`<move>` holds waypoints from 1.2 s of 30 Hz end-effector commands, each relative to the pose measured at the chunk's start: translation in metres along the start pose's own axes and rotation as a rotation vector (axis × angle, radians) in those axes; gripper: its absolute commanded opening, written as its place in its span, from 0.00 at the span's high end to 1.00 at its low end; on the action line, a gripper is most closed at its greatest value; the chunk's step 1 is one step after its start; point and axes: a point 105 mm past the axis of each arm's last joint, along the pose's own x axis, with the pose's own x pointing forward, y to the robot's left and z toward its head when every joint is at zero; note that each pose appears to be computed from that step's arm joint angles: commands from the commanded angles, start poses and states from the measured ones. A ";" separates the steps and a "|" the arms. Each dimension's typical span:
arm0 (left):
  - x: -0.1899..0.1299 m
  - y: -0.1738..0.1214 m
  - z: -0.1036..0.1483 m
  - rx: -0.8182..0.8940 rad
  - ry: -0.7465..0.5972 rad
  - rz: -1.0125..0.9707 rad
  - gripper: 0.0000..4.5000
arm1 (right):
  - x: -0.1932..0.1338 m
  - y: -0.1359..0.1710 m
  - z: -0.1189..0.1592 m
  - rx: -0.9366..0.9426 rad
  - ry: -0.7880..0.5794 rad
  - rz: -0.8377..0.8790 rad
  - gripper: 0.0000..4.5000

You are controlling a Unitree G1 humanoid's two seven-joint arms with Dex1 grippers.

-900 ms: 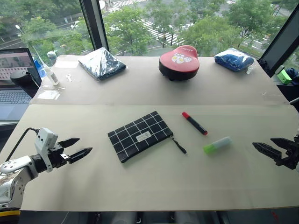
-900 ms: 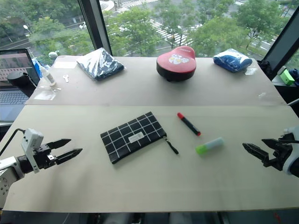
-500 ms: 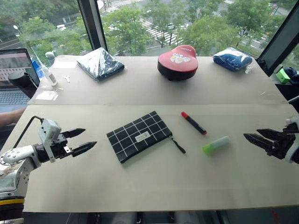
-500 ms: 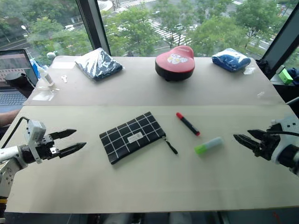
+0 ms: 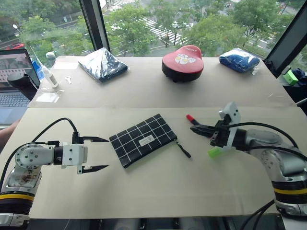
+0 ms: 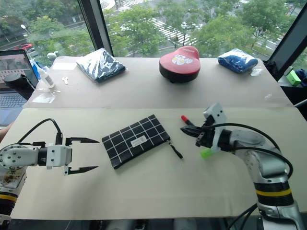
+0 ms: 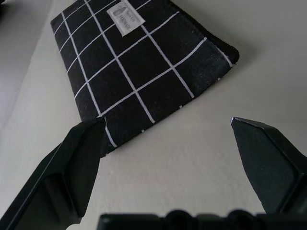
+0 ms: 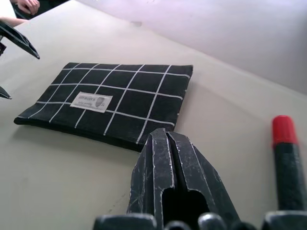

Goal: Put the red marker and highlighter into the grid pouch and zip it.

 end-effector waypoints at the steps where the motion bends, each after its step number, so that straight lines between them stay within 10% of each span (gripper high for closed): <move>1: 0.013 0.000 0.005 0.115 -0.019 -0.032 0.00 | 0.029 0.014 0.006 -0.090 0.001 0.084 0.99; 36: 0.061 -0.010 0.037 0.260 0.008 -0.139 0.00 | 0.075 0.019 -0.024 -0.204 0.168 0.061 0.99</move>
